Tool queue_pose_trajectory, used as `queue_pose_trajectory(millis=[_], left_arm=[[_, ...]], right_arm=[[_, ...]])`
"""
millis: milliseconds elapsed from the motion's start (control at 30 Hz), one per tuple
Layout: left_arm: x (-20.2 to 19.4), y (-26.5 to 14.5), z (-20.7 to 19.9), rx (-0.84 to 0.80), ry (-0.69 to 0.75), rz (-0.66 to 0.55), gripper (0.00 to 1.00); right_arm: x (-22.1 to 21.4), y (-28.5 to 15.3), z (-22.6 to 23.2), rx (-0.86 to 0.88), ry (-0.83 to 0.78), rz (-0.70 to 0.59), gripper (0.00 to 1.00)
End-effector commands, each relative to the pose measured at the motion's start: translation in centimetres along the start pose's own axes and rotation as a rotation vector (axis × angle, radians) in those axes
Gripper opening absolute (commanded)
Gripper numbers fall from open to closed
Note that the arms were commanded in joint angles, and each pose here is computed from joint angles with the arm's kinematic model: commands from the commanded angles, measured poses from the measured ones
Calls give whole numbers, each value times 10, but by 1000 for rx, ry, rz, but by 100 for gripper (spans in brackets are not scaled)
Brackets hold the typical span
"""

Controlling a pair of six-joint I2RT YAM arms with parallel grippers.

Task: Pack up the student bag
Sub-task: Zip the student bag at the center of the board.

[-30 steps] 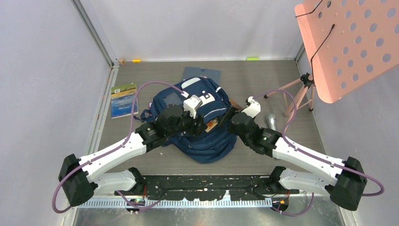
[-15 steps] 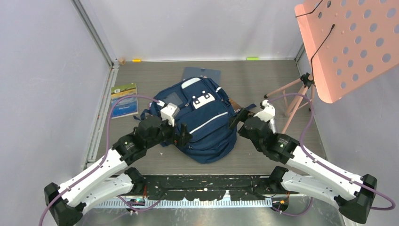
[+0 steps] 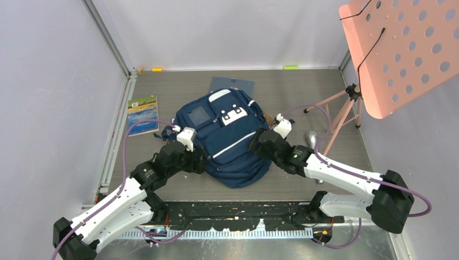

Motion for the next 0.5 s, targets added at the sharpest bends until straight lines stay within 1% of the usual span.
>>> queue_pose_trajectory(millis=[0, 33, 67, 133, 167, 200, 267, 300, 333, 400, 467], left_arm=[[3, 7, -2, -41, 16, -41, 70], [2, 9, -2, -41, 18, -35, 68], [0, 11, -2, -36, 18, -25, 68], [-2, 15, 1, -2, 9, -11, 65], [-2, 17, 2, 13, 5, -5, 63], [-2, 19, 1, 14, 5, 1, 62], [-2, 23, -1, -6, 9, 9, 60], [-2, 25, -2, -21, 13, 11, 59], [-2, 26, -4, -39, 16, 9, 58], [-2, 30, -6, -76, 29, 4, 55], [-2, 33, -7, -97, 41, -9, 54]], right_arm=[[14, 7, 24, 55, 45, -54, 73], [15, 8, 25, 56, 45, -57, 69], [15, 10, 27, 56, 39, -59, 66], [16, 13, 28, 51, 25, -64, 54], [17, 15, 29, 43, 22, -71, 42], [18, 16, 28, 34, 15, -74, 36], [23, 20, 23, 1, 15, -86, 17], [24, 22, 21, -9, 13, -84, 13], [28, 25, 16, -28, 14, -85, 7], [32, 30, 9, -52, 15, -77, 1], [36, 34, 4, -64, 22, -65, 0]])
Point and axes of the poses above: each gripper's point midway between its finger pads, its own y axis out along the fingers, its own z axis along the line the jaws close on, x = y × z, the point moved 10 cm from there along -y, back along the fingers, and after that the axes turned 4 degrees about -y, right-handed, at the moved point
